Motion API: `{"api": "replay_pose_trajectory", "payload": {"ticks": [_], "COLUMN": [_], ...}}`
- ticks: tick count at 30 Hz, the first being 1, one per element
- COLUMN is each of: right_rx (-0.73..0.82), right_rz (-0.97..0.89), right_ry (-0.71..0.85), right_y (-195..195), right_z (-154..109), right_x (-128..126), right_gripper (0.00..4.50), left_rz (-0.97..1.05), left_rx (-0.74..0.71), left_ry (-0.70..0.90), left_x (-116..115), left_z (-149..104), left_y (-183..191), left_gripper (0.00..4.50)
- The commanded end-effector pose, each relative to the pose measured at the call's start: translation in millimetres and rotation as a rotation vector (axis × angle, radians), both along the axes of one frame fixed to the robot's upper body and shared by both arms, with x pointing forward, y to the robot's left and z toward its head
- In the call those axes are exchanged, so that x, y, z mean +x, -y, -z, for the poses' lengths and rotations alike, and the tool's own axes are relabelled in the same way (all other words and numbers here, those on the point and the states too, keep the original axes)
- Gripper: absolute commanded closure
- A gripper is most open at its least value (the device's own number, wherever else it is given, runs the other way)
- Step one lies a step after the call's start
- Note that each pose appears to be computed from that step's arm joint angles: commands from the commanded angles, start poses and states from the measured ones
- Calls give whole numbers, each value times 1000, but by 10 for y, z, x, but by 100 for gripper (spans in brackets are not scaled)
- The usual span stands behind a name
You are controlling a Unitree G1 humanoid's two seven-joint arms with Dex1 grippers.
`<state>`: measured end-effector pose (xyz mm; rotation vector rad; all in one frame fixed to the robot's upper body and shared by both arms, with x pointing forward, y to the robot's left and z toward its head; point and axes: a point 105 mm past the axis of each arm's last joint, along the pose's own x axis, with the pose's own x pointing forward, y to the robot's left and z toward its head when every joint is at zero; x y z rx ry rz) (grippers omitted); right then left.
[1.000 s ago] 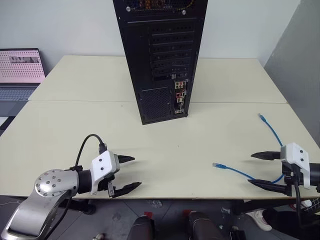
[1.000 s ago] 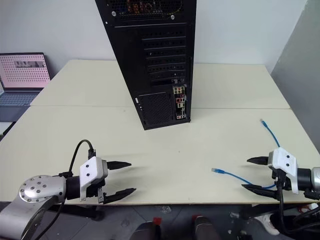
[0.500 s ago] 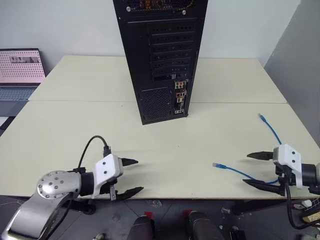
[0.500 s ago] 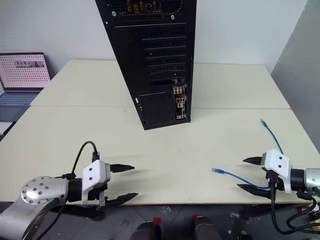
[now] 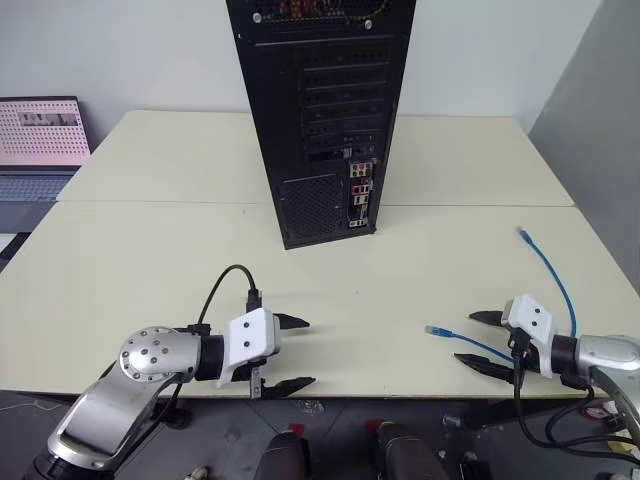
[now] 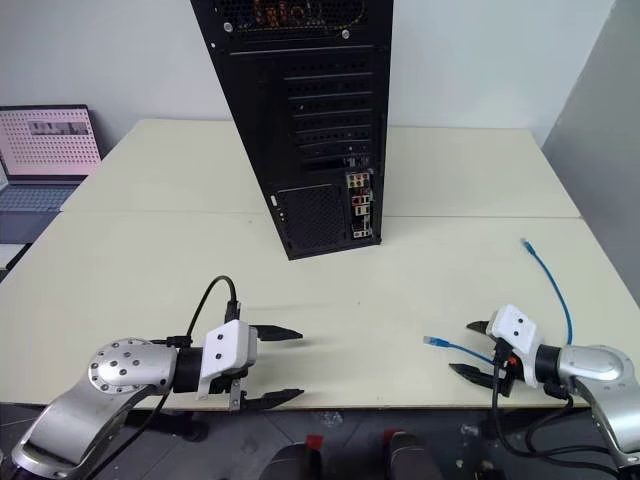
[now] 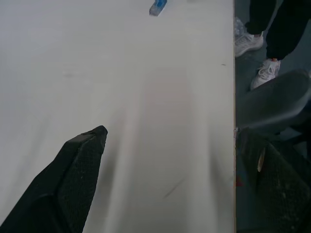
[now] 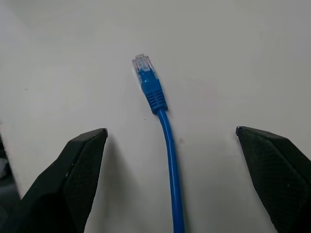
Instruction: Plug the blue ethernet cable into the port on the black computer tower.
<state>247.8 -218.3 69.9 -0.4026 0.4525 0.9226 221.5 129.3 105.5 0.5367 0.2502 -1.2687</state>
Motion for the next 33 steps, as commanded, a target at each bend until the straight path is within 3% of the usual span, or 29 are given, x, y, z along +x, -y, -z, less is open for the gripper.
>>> {"api": "replay_pose_trajectory", "payload": {"ticks": [1,16,27,33], "right_rx": [-13,-61,-26,-14], "right_rz": [-1,-102,-355,-439], "right_ry": [0,66,147,160], "right_y": [61,-81,-762,-1059], "right_z": [-5,-84,-444,-512], "right_x": [-4,29,145,198], "right_gripper": [48,447,449,449], "left_rz": [3,-41,32,71], "left_rx": [-17,-67,-138,-179], "left_ry": [26,4,-38,-57], "left_x": [-13,50,282,423], "left_z": [-110,-86,-16,-64], "left_y": [26,48,289,459], "left_gripper": [0,0,0,0]}}
